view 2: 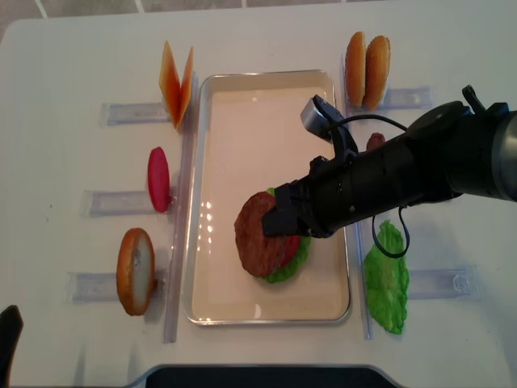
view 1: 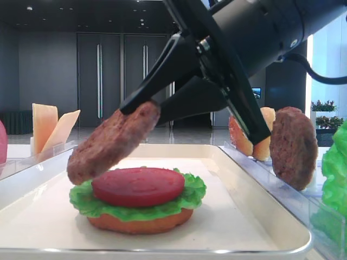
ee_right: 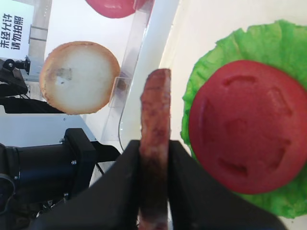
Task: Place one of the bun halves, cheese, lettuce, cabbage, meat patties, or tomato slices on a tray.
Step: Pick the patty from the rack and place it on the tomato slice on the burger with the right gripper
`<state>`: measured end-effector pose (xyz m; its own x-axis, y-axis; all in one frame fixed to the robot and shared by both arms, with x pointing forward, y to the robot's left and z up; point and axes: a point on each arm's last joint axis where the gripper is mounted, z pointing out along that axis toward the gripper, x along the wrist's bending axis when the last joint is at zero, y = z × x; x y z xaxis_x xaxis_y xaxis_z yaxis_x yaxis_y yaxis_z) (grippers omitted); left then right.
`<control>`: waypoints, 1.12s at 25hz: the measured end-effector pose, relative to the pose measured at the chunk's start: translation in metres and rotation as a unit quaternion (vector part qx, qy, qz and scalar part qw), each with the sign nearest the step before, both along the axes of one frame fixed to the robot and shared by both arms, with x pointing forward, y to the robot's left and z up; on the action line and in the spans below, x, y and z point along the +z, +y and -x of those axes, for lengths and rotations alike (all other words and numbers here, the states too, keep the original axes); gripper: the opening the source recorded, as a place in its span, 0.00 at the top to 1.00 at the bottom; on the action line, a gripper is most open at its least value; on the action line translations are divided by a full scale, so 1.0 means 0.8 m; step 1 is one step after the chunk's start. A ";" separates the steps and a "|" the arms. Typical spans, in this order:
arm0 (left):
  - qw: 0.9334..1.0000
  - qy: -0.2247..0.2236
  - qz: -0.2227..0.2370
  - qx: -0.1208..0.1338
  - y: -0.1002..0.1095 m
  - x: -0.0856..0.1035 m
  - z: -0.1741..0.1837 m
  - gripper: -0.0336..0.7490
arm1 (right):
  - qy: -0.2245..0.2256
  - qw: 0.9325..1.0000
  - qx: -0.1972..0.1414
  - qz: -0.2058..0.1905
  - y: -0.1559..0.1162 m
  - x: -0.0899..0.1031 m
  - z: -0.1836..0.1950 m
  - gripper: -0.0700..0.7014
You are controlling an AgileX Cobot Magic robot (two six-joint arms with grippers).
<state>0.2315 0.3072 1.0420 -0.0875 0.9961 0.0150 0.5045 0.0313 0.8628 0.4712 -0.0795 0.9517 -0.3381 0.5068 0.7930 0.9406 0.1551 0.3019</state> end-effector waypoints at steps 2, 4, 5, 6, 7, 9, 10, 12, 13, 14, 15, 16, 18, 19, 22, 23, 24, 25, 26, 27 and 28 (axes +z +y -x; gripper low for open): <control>1.000 0.000 0.000 0.000 0.000 0.000 0.000 0.07 | 0.002 1.000 0.001 0.003 0.000 -0.005 -0.001 0.73; 1.000 0.000 0.000 0.000 0.000 0.000 0.000 0.07 | -0.001 1.000 0.003 0.005 -0.001 -0.009 -0.003 0.73; 1.000 0.000 0.000 0.000 0.000 0.000 0.000 0.07 | -0.004 1.000 0.003 0.005 -0.001 -0.010 -0.004 0.73; 1.000 0.000 0.000 0.000 0.000 0.000 0.000 0.07 | -0.005 1.000 0.002 0.005 -0.002 -0.011 -0.005 0.73; 1.000 0.000 0.000 0.000 0.000 0.000 0.000 0.07 | -0.007 1.000 -0.001 0.006 -0.003 -0.011 -0.006 0.73; 1.000 0.000 0.000 0.000 0.000 0.000 0.000 0.07 | -0.008 1.000 -0.004 0.007 -0.005 -0.011 -0.008 0.73; 1.000 0.000 0.000 0.000 0.000 0.000 0.000 0.07 | -0.008 1.000 -0.005 0.007 -0.005 -0.012 -0.009 0.73; 1.000 0.000 0.000 0.000 0.000 0.000 0.000 0.07 | -0.007 1.000 -0.006 0.008 -0.007 -0.014 -0.011 0.73; 1.000 0.000 0.000 0.000 0.000 0.000 0.000 0.07 | -0.007 1.000 -0.005 0.009 -0.007 -0.016 -0.011 0.73; 1.000 0.000 0.000 0.000 0.000 0.000 0.000 0.07 | -0.008 1.000 -0.005 0.009 -0.007 -0.016 -0.012 0.73; 1.000 0.000 0.000 0.000 0.000 0.000 0.000 0.07 | -0.010 1.000 -0.004 0.009 -0.007 -0.017 -0.012 0.73; 1.000 0.000 0.000 0.000 0.000 0.000 0.000 0.07 | -0.010 1.000 -0.003 0.010 -0.007 -0.017 -0.012 0.73; 1.000 0.000 0.000 0.000 0.000 0.000 0.000 0.07 | -0.012 1.000 -0.003 0.011 -0.007 -0.017 -0.012 0.73; 1.000 0.000 0.000 0.000 0.000 0.000 0.000 0.07 | -0.013 1.000 -0.003 0.013 -0.008 -0.018 -0.012 0.73; 1.000 0.000 0.000 0.000 0.000 0.000 0.000 0.07 | -0.019 1.000 -0.003 0.023 -0.009 -0.020 -0.013 0.73; 1.000 0.000 0.000 0.000 0.000 0.000 0.000 0.07 | -0.021 0.999 -0.003 0.026 -0.009 -0.020 -0.013 0.70; 1.000 0.000 0.000 0.000 0.000 0.000 0.000 0.07 | -0.024 0.999 -0.006 0.033 -0.010 -0.021 -0.014 0.65; 1.000 0.000 0.000 0.000 0.000 0.000 0.000 0.07 | -0.027 0.999 -0.009 0.037 -0.011 -0.022 -0.015 0.60; 1.000 0.000 0.000 0.000 0.000 0.000 0.000 0.07 | -0.030 0.999 -0.010 0.042 -0.011 -0.023 -0.016 0.53; 1.000 0.000 0.000 0.000 0.000 0.000 0.000 0.07 | -0.035 0.998 -0.008 0.045 -0.012 -0.022 -0.015 0.45; 1.000 0.000 0.000 0.000 0.000 0.000 0.000 0.07 | -0.040 0.998 -0.007 0.047 -0.013 -0.020 -0.015 0.39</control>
